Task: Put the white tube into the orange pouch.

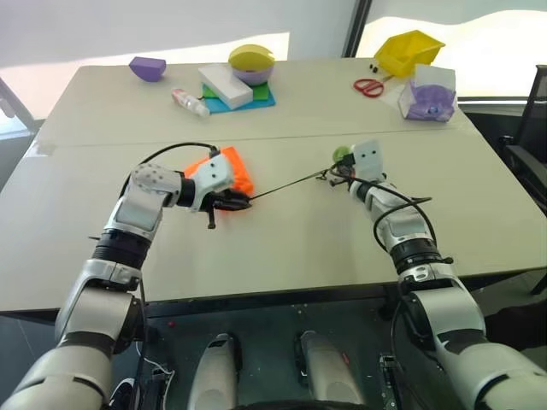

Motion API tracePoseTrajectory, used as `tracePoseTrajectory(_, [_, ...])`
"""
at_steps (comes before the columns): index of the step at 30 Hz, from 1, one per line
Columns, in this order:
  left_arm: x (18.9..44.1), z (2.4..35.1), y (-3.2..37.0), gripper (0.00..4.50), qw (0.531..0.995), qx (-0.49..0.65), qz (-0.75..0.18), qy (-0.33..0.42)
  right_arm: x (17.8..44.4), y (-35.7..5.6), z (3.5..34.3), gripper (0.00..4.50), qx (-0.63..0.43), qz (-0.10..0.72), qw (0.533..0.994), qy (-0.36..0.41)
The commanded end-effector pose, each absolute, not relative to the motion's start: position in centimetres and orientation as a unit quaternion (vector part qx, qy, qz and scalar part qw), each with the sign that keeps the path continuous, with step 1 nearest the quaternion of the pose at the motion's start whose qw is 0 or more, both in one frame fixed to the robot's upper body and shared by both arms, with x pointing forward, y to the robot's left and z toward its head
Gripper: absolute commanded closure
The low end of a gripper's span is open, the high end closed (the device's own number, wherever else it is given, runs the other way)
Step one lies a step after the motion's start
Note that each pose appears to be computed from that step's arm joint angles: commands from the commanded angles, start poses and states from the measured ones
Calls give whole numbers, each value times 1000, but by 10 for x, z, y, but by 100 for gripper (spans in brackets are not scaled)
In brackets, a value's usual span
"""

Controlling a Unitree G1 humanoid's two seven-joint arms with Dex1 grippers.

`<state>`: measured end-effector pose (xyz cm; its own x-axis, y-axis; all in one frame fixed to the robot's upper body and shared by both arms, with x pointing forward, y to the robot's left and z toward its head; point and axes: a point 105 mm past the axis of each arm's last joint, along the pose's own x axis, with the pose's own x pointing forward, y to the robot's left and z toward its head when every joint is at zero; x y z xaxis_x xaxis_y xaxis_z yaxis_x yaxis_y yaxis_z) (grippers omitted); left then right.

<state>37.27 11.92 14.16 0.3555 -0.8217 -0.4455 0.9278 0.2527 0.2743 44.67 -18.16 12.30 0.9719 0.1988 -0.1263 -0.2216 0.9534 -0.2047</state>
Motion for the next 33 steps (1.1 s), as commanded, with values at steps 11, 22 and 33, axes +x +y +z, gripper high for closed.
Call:
tracePoseTrajectory(11, [371, 185, 148, 7, 875, 118, -469, 16, 388, -145, 160, 9, -183, 311, 932, -35])
tracePoseTrajectory(22, [360, 171, 230, 7, 948, 84, -307, -12, 314, -141, 143, 9, -235, 438, 867, -46])
tracePoseTrajectory(33, [332, 152, 260, 7, 963, 72, -259, 8, 305, -169, 134, 9, -231, 420, 877, -15])
